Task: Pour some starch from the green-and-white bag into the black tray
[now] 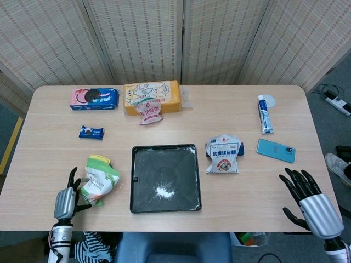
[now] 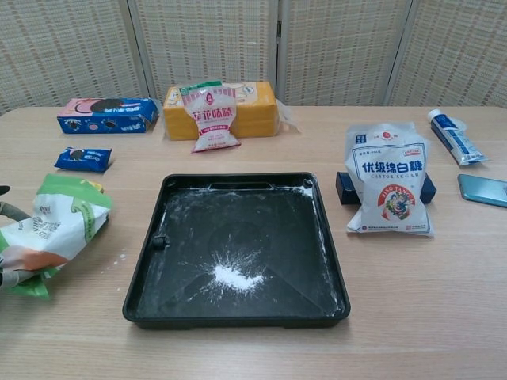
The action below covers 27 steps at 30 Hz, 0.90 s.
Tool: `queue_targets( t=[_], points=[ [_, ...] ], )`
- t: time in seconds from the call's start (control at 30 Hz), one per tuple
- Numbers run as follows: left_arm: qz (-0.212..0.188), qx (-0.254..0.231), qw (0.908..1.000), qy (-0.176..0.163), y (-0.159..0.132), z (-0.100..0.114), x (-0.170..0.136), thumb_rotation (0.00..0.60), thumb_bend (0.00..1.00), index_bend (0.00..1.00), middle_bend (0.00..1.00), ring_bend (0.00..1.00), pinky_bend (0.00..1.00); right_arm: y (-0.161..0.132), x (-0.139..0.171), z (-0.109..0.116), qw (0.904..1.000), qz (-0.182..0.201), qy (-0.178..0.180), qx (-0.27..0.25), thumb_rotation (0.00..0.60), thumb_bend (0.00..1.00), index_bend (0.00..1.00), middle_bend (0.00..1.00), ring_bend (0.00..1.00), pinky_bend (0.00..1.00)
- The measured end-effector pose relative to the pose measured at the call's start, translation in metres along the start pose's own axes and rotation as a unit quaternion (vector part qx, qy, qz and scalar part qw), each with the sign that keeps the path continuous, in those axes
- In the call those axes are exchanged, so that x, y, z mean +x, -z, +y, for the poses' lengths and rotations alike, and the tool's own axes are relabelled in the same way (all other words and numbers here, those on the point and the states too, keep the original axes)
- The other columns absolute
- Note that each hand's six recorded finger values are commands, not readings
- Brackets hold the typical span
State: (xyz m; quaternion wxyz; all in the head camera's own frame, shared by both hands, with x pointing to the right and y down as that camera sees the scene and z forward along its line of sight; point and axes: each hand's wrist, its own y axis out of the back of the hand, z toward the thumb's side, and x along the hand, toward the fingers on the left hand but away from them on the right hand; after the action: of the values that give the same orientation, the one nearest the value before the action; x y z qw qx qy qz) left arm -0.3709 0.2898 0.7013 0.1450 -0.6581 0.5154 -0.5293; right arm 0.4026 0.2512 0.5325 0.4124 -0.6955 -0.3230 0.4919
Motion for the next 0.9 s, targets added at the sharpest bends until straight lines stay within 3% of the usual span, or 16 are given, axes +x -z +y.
queue_targets(
  t=[0.13,0.33,0.47,0.67,0.9],
  points=[
    [-0.012,0.01,0.9998,0.01,-0.008,0.003,-0.009,0.6,0.17,0.0,0.0,0.88,0.94,-0.001,0.001,0.0,1.0,0.001,0.001,0.0,0.6,0.31,0.0,0.0,0.0,0.0],
    [0.007,0.02,0.9991,0.037,0.001,-0.003,-0.01,0.6,0.16,0.0,0.0,0.88,0.94,-0.001,0.002,0.002,1.0,0.001,0.005,-0.001,0.6,0.31,0.0,0.0,0.0,0.0],
    [0.007,0.014,0.9992,0.036,0.0,0.0,-0.009,0.6,0.16,0.0,0.0,0.87,0.93,0.0,0.001,0.003,1.0,0.001,0.007,-0.002,0.6,0.31,0.0,0.0,0.0,0.0],
    [-0.01,0.018,0.9995,0.025,-0.005,0.019,-0.013,0.6,0.15,0.0,0.0,0.86,0.92,0.0,0.002,0.003,1.0,0.0,0.009,-0.003,0.6,0.31,0.0,0.0,0.0,0.0],
    [-0.033,0.033,0.9987,0.018,-0.009,0.061,-0.033,0.6,0.15,0.0,0.0,0.83,0.9,0.0,0.002,0.004,0.9999,-0.001,0.01,-0.003,0.6,0.31,0.0,0.0,0.0,0.0]
  ],
)
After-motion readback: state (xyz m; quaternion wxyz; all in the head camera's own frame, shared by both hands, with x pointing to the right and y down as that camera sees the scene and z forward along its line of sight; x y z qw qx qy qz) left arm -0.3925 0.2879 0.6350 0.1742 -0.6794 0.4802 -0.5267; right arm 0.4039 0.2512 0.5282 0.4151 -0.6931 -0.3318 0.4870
